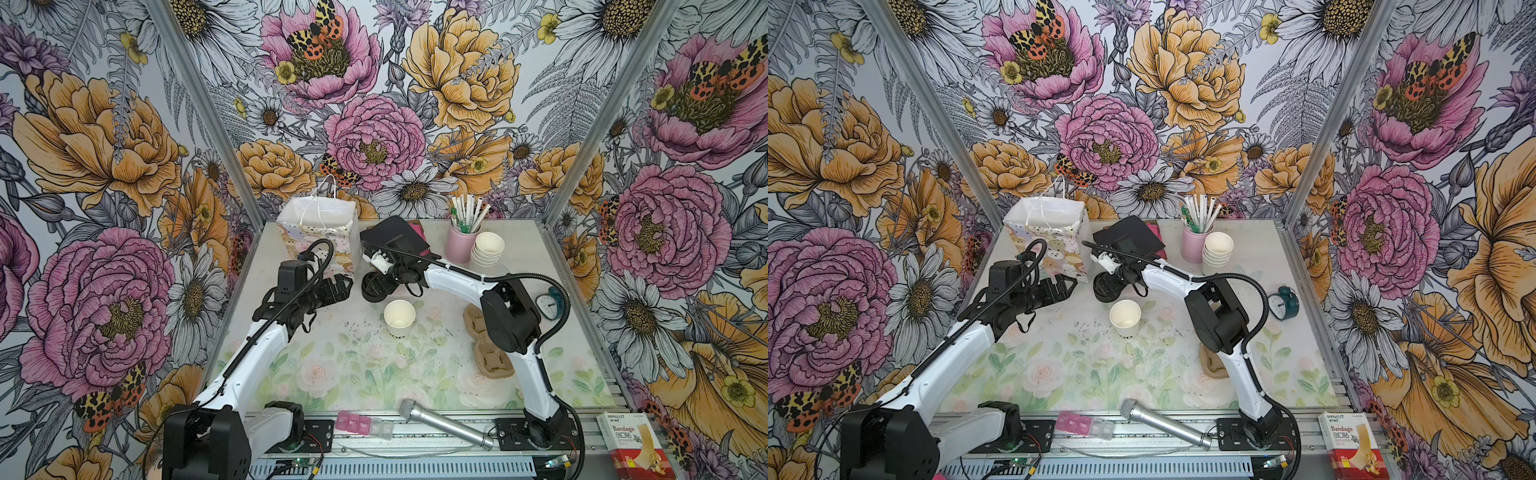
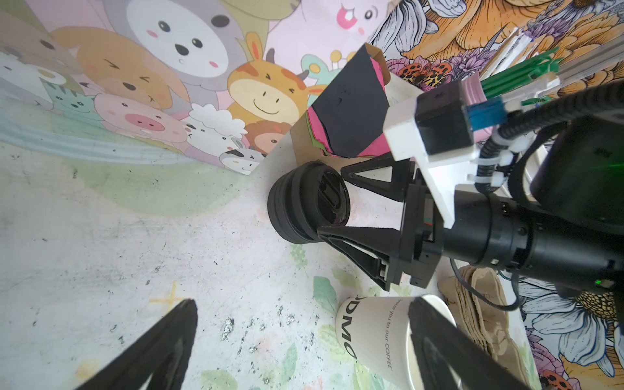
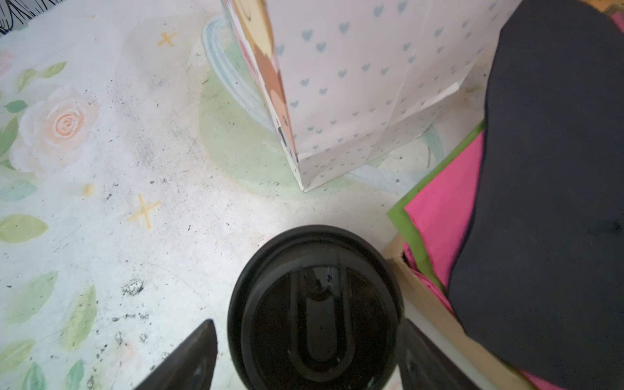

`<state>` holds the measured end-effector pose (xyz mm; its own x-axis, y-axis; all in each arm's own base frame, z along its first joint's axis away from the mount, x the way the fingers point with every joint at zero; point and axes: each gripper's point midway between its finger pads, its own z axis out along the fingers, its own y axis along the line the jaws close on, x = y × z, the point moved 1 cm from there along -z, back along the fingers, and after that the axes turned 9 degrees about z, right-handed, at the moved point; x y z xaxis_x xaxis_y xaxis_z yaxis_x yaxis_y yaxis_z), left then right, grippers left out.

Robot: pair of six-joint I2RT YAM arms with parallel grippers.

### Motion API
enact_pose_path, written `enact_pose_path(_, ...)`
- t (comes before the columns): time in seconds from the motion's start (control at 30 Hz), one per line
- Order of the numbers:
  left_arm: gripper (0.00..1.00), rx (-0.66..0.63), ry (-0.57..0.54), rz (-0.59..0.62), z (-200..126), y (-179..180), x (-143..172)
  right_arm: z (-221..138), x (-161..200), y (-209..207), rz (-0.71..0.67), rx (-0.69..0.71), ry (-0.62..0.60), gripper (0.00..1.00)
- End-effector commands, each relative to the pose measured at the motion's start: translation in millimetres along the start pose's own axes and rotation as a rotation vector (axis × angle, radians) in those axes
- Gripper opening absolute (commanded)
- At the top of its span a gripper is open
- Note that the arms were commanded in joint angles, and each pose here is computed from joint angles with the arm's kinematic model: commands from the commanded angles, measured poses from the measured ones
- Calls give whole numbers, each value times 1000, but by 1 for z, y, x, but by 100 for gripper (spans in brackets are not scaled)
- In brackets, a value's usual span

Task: Pack a coffee takeout order
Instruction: Pick up the lid from the lid.

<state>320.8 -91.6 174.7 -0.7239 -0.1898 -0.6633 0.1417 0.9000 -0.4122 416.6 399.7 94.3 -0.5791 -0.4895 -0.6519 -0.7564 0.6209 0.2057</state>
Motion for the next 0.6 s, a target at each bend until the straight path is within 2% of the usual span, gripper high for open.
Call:
enact_pose_path(0.0, 99, -24, -8, -5, -3, 6, 1, 7, -1, -4, -20, -4, -4, 82)
enact_pose_path(0.33, 99, -31, -1, -8, -1, 8, 4, 8, -3, -11, -29, 44, -7, 79)
enact_pose_path(0.57, 99, -34, 0, -4, 0, 9, 4, 15, 2, -14, -31, 53, 8, 72)
